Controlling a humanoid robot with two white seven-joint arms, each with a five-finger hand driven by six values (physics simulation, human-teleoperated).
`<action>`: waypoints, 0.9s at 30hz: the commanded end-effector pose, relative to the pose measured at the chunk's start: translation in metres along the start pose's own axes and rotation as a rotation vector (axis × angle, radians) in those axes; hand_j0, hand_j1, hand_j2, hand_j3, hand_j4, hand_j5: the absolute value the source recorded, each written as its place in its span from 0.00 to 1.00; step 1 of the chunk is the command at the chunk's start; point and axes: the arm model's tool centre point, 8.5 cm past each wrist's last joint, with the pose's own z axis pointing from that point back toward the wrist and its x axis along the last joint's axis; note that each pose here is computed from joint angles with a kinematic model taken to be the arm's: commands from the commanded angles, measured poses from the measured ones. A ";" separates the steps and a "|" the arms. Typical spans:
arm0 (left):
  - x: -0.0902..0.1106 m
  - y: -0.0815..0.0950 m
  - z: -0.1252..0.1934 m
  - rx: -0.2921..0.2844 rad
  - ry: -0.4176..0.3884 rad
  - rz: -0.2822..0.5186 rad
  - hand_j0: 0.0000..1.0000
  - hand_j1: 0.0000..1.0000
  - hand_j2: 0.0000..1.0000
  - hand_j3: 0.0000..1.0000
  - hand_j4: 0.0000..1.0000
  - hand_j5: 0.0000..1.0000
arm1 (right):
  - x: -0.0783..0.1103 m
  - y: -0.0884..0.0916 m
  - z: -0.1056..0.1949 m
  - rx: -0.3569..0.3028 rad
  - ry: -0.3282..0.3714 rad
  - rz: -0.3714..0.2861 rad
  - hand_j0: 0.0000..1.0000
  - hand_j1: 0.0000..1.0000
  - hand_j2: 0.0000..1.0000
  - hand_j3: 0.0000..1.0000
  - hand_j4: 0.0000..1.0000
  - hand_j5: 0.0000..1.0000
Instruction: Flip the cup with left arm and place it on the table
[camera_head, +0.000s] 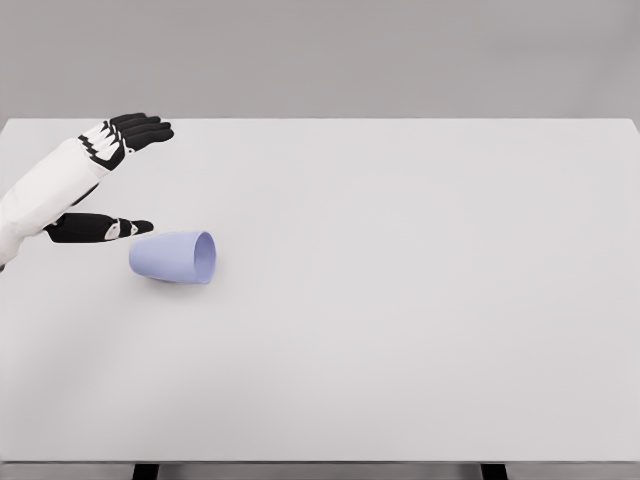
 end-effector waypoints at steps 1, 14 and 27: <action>0.000 0.002 0.001 -0.001 -0.001 -0.002 1.00 1.00 1.00 1.00 1.00 1.00 | 0.000 0.000 0.000 -0.002 -0.002 -0.007 1.00 1.00 1.00 1.00 1.00 1.00; 0.000 0.004 0.002 -0.013 0.001 -0.011 1.00 1.00 1.00 1.00 1.00 1.00 | -0.002 0.000 0.000 -0.002 0.003 -0.001 1.00 1.00 1.00 1.00 1.00 1.00; 0.005 0.026 0.000 0.004 -0.015 -0.097 1.00 1.00 1.00 1.00 1.00 1.00 | -0.002 0.000 0.000 -0.002 0.003 -0.001 1.00 1.00 1.00 1.00 1.00 1.00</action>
